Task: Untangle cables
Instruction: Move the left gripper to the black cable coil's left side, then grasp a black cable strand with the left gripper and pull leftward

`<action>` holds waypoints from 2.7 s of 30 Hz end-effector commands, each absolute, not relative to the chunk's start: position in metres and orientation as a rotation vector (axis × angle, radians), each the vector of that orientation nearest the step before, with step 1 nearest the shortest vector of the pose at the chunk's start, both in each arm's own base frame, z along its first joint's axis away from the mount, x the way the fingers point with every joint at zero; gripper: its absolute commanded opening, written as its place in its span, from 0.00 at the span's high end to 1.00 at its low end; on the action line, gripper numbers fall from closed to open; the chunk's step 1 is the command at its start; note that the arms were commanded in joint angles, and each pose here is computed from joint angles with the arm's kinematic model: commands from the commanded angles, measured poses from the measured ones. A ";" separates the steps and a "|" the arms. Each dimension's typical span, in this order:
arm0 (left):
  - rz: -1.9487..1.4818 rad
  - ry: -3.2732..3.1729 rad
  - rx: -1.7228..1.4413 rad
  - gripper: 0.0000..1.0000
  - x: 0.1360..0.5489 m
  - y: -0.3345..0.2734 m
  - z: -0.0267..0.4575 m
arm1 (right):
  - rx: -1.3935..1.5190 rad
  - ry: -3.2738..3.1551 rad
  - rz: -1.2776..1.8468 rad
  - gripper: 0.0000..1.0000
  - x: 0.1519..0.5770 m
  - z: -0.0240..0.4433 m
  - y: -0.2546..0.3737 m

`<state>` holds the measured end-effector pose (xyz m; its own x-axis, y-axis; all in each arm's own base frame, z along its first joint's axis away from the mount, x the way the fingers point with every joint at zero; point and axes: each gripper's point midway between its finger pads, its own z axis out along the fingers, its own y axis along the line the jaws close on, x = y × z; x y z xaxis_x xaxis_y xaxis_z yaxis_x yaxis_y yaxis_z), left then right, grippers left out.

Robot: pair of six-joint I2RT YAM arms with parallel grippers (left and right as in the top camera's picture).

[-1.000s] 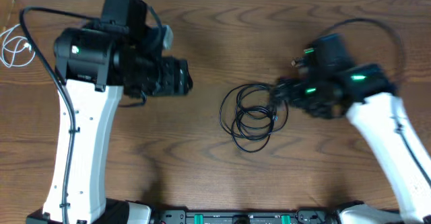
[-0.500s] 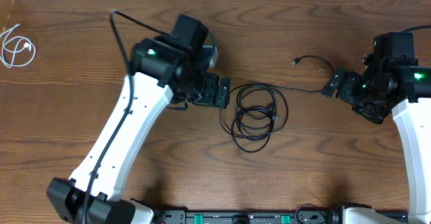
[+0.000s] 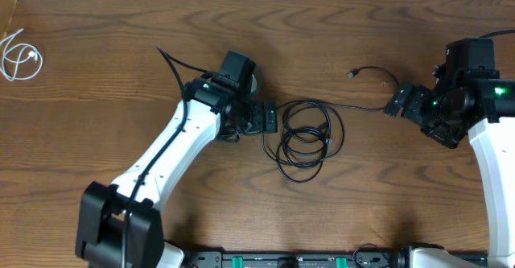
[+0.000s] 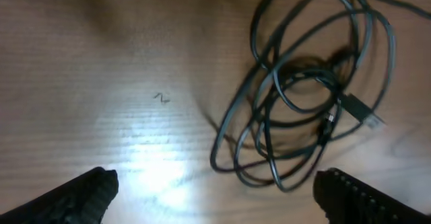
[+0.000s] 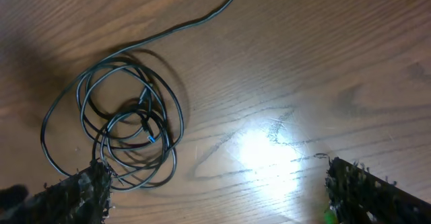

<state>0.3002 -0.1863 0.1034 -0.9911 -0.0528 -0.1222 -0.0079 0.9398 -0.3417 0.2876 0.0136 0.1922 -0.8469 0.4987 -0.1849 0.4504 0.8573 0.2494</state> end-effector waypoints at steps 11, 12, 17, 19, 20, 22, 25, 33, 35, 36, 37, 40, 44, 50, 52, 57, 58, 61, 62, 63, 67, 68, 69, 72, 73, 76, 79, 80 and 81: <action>-0.467 3.056 -0.067 0.33 0.299 -0.187 0.061 | 0.716 2.775 0.276 0.01 0.290 0.196 0.011; -0.465 3.063 -0.064 0.33 0.298 -0.188 0.059 | 0.716 2.776 0.276 0.01 0.290 0.196 0.011; -0.451 3.100 -0.029 0.33 0.291 -0.196 0.048 | 0.716 2.776 0.276 0.01 0.290 0.196 0.011; -0.449 3.102 -0.011 0.33 0.290 -0.200 0.045 | 0.716 2.776 0.276 0.01 0.290 0.196 0.011; -0.450 3.098 -0.004 0.33 0.291 -0.201 0.045 | 0.716 2.776 0.276 0.01 0.290 0.196 0.011; -0.448 3.085 0.003 0.33 0.293 -0.203 0.045 | 0.716 2.775 0.276 0.01 0.290 0.196 0.011; -0.456 3.072 0.003 0.46 0.296 -0.204 0.045 | 0.716 2.776 0.276 0.01 0.290 0.196 0.011; -0.474 3.069 0.006 0.92 0.297 -0.206 0.048 | 0.716 2.776 0.276 0.01 0.290 0.196 0.011; -0.540 3.052 0.018 0.93 0.300 -0.214 0.057 | 0.716 2.776 0.276 0.01 0.290 0.196 0.011; -0.577 3.036 0.025 0.93 0.302 -0.219 0.064 | 0.716 2.776 0.276 0.01 0.290 0.196 0.011; -0.612 3.014 0.035 0.93 0.306 -0.224 0.073 | 0.716 2.776 0.276 0.01 0.290 0.196 0.011; -0.692 2.927 0.064 0.93 0.315 -0.234 0.106 | 0.715 2.775 0.276 0.01 0.290 0.196 0.011; -0.781 2.748 0.107 0.93 0.326 -0.241 0.171 | 0.716 2.776 0.276 0.01 0.290 0.196 0.011; -0.885 2.460 0.165 0.92 0.314 -0.235 0.271 | 0.715 2.775 0.276 0.01 0.290 0.196 0.011; -0.914 2.360 0.183 0.92 0.305 -0.230 0.302 | 0.716 2.776 0.276 0.01 0.290 0.196 0.011; -0.980 2.081 0.227 0.93 0.277 -0.216 0.381 | 0.716 2.776 0.276 0.01 0.290 0.196 0.011; -0.991 2.024 0.235 0.93 0.270 -0.212 0.397 | 0.716 2.775 0.276 0.01 0.290 0.196 0.011; -0.996 1.893 0.237 0.93 0.252 -0.198 0.431 | 0.716 2.775 0.276 0.01 0.290 0.196 0.011; -0.983 1.862 0.224 0.93 0.248 -0.192 0.439 | 0.716 2.776 0.276 0.01 0.290 0.196 0.011; -0.964 1.838 0.206 0.93 0.245 -0.186 0.445 | 0.716 2.775 0.276 0.01 0.290 0.196 0.011; -0.809 1.776 0.053 0.93 0.240 -0.145 0.458 | 0.716 2.775 0.276 0.01 0.290 0.196 0.011; -0.759 1.767 0.005 0.93 0.238 -0.132 0.458 | 0.716 2.776 0.276 0.01 0.290 0.196 0.011; -0.711 1.761 -0.047 0.93 0.237 -0.120 0.458 | 0.716 2.776 0.276 0.01 0.290 0.196 0.011; -0.565 1.749 -0.175 0.93 0.232 -0.085 0.453 | 0.716 2.776 0.276 0.01 0.290 0.196 0.011; -0.521 1.747 -0.213 0.93 0.231 -0.074 0.451 | 0.716 2.775 0.276 0.01 0.290 0.196 0.011; -0.404 1.747 -0.317 0.92 0.226 -0.047 0.444 | 0.716 2.775 0.276 0.01 0.290 0.196 0.011; -0.319 1.778 -0.353 0.92 0.225 -0.035 0.433 | 0.716 2.775 0.276 0.01 0.290 0.196 0.011; -0.287 1.791 -0.365 0.93 0.225 -0.031 0.428 | 0.716 2.776 0.276 0.01 0.290 0.196 0.011; -0.243 1.807 -0.380 0.92 0.225 -0.026 0.423 | 0.716 2.775 0.276 0.01 0.290 0.196 0.011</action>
